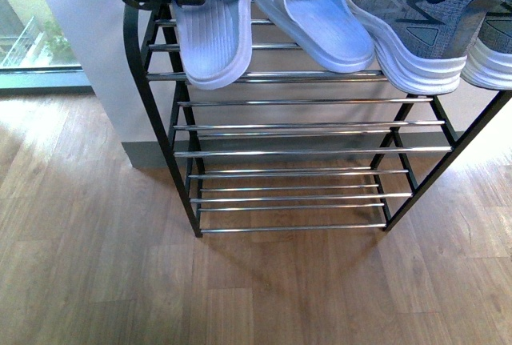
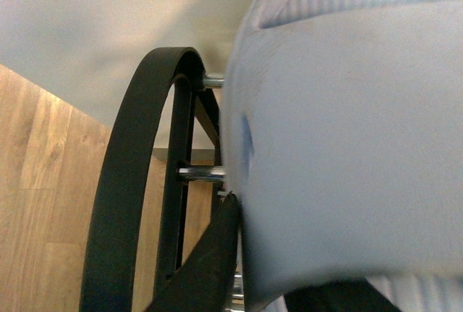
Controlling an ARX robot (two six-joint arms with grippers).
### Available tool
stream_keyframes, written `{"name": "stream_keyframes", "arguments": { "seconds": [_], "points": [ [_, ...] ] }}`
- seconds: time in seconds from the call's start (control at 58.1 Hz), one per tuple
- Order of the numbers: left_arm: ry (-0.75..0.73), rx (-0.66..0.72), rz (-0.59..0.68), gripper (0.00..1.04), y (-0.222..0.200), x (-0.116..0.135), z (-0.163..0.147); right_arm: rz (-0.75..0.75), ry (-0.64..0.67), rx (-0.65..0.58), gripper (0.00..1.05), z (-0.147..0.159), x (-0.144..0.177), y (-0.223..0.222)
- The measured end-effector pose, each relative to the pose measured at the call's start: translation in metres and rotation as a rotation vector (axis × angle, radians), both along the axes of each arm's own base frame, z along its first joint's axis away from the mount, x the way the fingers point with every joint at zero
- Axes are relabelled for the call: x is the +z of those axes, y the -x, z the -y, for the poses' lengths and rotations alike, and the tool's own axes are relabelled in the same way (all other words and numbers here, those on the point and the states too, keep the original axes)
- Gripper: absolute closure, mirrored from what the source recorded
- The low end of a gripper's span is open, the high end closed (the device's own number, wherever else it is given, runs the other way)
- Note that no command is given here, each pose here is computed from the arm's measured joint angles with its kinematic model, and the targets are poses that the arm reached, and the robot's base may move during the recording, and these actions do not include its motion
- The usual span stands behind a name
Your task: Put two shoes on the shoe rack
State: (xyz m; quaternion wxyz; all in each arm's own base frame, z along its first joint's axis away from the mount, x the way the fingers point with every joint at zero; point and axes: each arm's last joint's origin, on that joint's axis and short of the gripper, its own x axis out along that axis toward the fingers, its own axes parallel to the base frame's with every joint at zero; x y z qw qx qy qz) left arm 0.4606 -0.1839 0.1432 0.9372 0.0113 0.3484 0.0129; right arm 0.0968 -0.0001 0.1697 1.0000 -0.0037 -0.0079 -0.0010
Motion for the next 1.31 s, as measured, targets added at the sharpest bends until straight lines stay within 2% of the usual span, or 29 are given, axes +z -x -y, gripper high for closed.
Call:
{"name": "stream_keyframes", "arguments": {
  "seconds": [0.292,0.499,0.533,0.585,0.636,0.671,0.757,0.877,1.015,1.187,1.307],
  "points": [
    [0.037,-0.024,-0.027,0.42,0.004,0.005,0.003,0.0,0.0,0.0,0.09,0.0,0.0,0.0],
    [0.07,-0.046,0.04,0.1,0.016,0.038,0.003,0.0,0.0,0.0,0.09,0.0,0.0,0.0],
    [0.067,-0.048,0.058,0.08,0.018,0.044,0.003,0.0,0.0,0.0,0.09,0.0,0.0,0.0],
    [0.057,-0.052,0.086,0.1,0.02,0.05,0.003,0.0,0.0,0.0,0.09,0.0,0.0,0.0],
    [0.032,-0.032,0.267,0.18,0.024,0.055,-0.001,0.0,0.0,0.0,0.09,0.0,0.0,0.0],
    [0.034,-0.033,0.339,0.22,0.027,0.055,-0.004,0.0,0.0,0.0,0.09,0.0,0.0,0.0],
    [0.049,-0.045,0.551,0.36,0.05,0.05,-0.026,0.0,0.0,0.0,0.09,0.0,0.0,0.0],
    [0.06,-0.029,0.696,0.54,0.087,0.048,-0.062,0.0,0.0,0.0,0.09,0.0,0.0,0.0],
    [0.047,-0.008,0.739,0.77,0.128,0.046,-0.101,0.0,0.0,0.0,0.09,0.0,0.0,0.0],
    [0.04,-0.033,0.706,1.04,0.17,0.034,-0.123,0.0,0.0,0.0,0.09,0.0,0.0,0.0],
    [0.035,-0.031,0.701,1.03,0.195,0.031,-0.138,0.0,0.0,0.0,0.09,0.0,0.0,0.0]
  ]
}}
